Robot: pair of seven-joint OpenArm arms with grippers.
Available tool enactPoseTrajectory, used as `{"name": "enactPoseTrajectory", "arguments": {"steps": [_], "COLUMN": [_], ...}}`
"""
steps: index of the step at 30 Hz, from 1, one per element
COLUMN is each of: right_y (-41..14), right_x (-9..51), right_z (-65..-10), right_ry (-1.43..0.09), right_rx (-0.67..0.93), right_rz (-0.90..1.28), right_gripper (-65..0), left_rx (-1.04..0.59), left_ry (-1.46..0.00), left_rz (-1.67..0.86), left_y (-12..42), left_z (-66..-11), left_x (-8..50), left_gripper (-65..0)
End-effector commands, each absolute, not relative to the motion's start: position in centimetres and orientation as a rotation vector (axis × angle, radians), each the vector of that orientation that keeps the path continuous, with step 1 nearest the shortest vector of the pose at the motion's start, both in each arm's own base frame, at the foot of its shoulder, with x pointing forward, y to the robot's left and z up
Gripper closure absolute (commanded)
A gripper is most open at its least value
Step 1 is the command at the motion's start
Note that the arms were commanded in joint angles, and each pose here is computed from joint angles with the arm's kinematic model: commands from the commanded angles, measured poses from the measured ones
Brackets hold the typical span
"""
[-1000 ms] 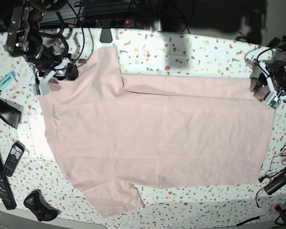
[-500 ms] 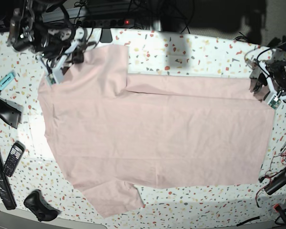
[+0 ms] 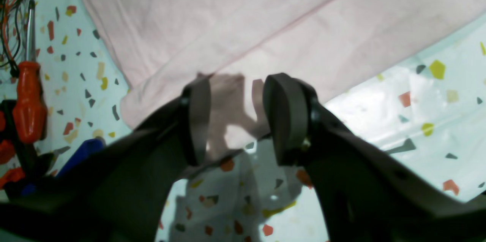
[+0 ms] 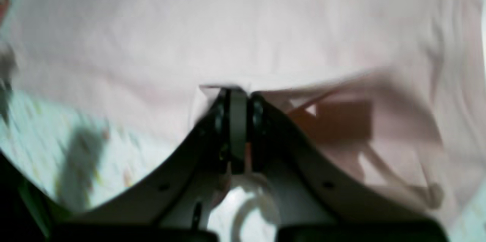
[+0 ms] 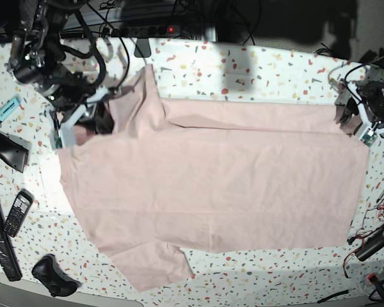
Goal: Fold the T-shirt properly
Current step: 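Fold the sleeve inward across the shirt body with the right gripper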
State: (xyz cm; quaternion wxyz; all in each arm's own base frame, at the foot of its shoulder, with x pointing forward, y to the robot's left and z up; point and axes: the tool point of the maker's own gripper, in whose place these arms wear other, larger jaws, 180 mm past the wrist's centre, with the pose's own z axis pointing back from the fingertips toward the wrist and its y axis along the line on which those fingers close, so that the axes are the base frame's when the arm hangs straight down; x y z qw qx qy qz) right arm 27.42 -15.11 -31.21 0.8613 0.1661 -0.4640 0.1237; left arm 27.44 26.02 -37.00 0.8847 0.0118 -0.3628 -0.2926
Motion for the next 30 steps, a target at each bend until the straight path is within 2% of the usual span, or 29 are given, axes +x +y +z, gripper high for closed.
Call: {"name": "enactPoseTrajectory", "arguments": {"steps": [1,10,16,19,27,30], "right_y": [-15.0,-13.8,-14.8,-15.7,-19.8,-19.6], "right_x": [28.4,33.7,36.8,37.8,39.1,39.0], "right_z": [-30.2,-30.1,-29.7,-30.5,-32.5,-32.7], "right_ry": [-1.017,-1.074,-1.151,-1.145,-1.151,-1.143], "right_rx": [0.358,0.454,0.387,0.356,0.154,0.165], "right_rz": [0.254,0.153,0.111,0.071,-0.063,-0.061], "right_gripper": [0.0,0.0,0.0,0.0,0.0,0.0], "left_rx": [0.042,0.042,0.042,0.042,0.041,0.042], "left_ry": [-0.801,-0.801,-0.801,-0.801,-0.8,-0.801], "left_rz": [-0.619,-0.619,-0.619,-0.619,-0.619,-0.619], "left_y": [26.4,26.4,26.3,26.3,26.3,26.3], "left_z": [-35.5,-35.5,-35.5,-35.5,-35.5,-35.5], "left_x": [28.4,28.4,28.4,28.4,28.4,28.4], "left_gripper": [-25.4,-25.3,-25.4,-25.4,-25.4,-25.4]}}
